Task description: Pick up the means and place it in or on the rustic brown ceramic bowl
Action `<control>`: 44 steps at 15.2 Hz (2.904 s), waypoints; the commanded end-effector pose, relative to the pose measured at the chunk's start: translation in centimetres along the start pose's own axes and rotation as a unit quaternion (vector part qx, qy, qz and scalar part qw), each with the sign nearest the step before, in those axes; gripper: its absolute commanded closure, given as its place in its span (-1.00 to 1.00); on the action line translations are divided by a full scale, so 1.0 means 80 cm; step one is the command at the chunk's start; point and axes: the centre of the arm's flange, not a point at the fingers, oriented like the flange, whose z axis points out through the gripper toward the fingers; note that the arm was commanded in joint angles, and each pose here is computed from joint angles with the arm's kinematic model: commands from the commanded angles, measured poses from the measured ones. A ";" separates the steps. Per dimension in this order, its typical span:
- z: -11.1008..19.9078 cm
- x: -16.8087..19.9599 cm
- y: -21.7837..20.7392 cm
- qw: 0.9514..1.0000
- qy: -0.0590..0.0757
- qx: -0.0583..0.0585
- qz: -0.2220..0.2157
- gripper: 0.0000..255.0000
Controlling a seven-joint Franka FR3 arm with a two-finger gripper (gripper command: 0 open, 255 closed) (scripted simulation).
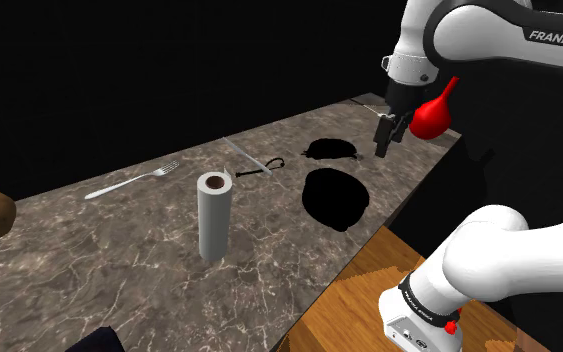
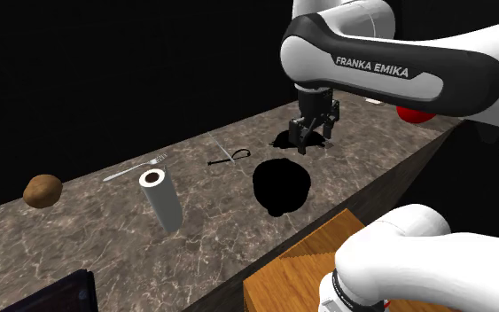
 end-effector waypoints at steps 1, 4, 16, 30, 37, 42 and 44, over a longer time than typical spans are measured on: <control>0.000 0.000 0.000 1.000 0.000 0.000 0.000 -1.00; 0.012 0.045 -0.014 1.000 0.002 0.002 0.003 -1.00; 0.059 0.224 -0.070 1.000 0.011 0.011 0.013 -1.00; 0.109 0.437 -0.131 0.999 0.021 0.021 0.025 -1.00; 0.147 0.466 -0.140 0.999 0.022 0.023 0.027 -1.00; 0.164 0.467 -0.141 0.999 0.022 0.023 0.027 -1.00; 0.164 0.467 -0.141 0.999 0.022 0.023 0.027 -1.00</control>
